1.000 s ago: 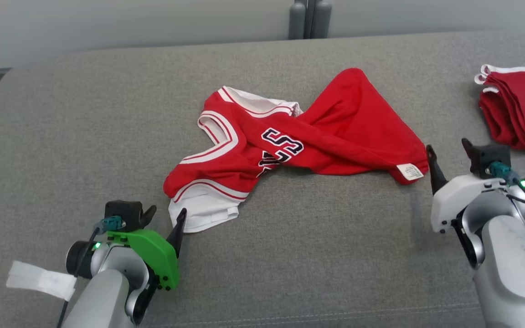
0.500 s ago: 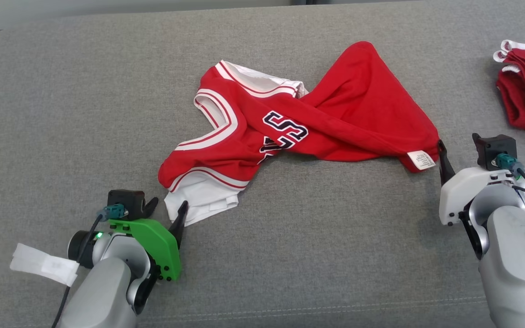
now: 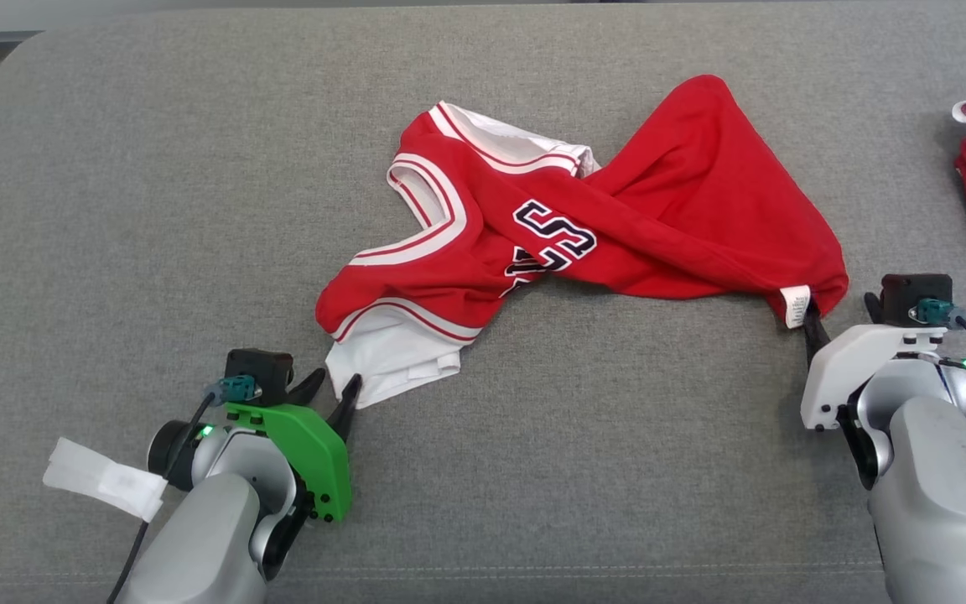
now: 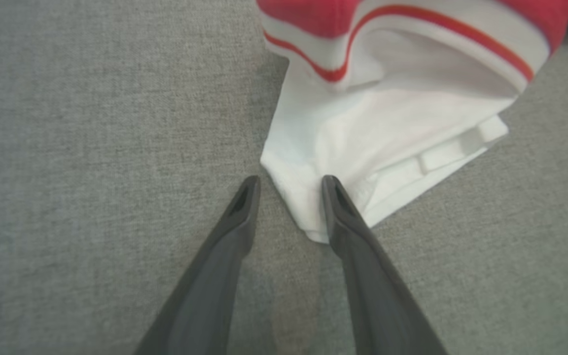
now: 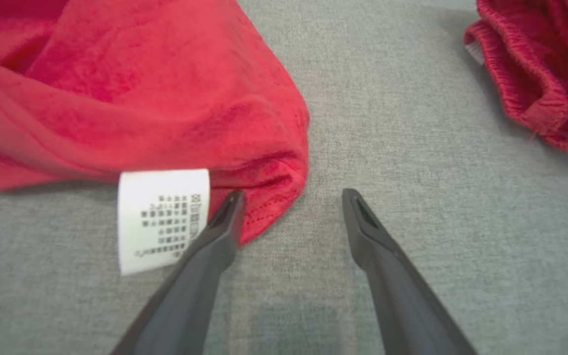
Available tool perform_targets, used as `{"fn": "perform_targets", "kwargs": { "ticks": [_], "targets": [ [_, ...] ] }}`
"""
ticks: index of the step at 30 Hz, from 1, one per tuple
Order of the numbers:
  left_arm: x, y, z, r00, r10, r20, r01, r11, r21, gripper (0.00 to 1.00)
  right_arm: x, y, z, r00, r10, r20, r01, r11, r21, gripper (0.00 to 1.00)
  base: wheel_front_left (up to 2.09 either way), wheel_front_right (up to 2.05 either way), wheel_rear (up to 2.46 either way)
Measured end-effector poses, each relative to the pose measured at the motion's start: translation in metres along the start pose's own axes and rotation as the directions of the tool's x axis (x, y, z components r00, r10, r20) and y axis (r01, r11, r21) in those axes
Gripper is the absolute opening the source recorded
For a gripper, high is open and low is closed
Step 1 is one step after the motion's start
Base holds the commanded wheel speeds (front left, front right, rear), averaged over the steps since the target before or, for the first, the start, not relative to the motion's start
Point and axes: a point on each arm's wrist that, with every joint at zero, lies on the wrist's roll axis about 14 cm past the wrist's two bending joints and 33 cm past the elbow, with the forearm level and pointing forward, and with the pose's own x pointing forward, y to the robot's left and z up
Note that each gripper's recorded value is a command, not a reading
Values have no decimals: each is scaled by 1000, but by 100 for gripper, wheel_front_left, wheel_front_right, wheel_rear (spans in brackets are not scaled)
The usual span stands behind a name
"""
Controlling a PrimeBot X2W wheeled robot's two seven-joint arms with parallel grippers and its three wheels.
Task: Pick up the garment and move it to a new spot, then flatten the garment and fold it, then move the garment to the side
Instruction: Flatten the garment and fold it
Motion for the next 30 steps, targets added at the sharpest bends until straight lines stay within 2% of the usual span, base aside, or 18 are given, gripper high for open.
{"fn": "perform_targets", "kwargs": {
  "ticks": [2,6,11,12,13,14,16,19,23,25,26,27,28,30],
  "targets": [
    [1,1,0,1000,1,-2,-1,1000,-1,62,2,5,-6,1000,11,-20,-11,1000,4,100,0,0,0],
    [3,6,0,1000,15,2,-15,1000,-7,53,6,16,-9,999,30,-30,-27,997,73,100,0,0,0],
    [4,8,3,1000,20,22,-19,1000,-7,47,8,22,-8,999,43,-21,-41,994,99,98,0,0,0],
    [4,8,4,1000,20,24,-20,1000,-6,43,9,22,-7,999,42,-17,-40,994,98,90,0,0,0],
    [4,8,4,1000,20,24,-20,1000,-6,40,9,22,-7,999,42,-17,-40,994,98,90,0,0,0],
    [4,8,4,999,19,28,-19,1000,-4,40,9,21,-6,999,40,-15,-38,994,99,76,0,0,0],
    [4,5,5,999,15,31,-15,1000,-2,41,8,18,-4,999,31,-9,-30,994,102,92,0,0,0],
    [4,2,6,999,9,38,-9,1000,0,44,7,9,-3,1000,7,-5,-7,995,101,99,0,0,0],
    [5,-1,11,999,0,50,-1,1000,10,46,7,-3,-1,1000,-27,-2,27,995,94,100,0,0,0],
    [6,-2,12,999,-1,51,0,1000,13,45,7,-5,1,999,-35,1,35,995,94,97,0,0,0],
    [6,-2,13,999,-2,52,1,1000,15,44,8,-6,1,999,-37,1,37,995,95,91,0,0,0],
    [7,-2,13,999,-2,52,1,1000,15,41,9,-5,2,999,-38,1,38,995,97,60,0,0,0],
    [7,-2,14,999,-3,54,2,1000,18,35,10,-5,3,999,-39,2,38,994,100,47,0,0,0],
    [9,-1,13,999,-1,46,0,1000,20,0,11,-4,3,999,-40,0,40,993,112,0,0,0,0]
  ]
}}
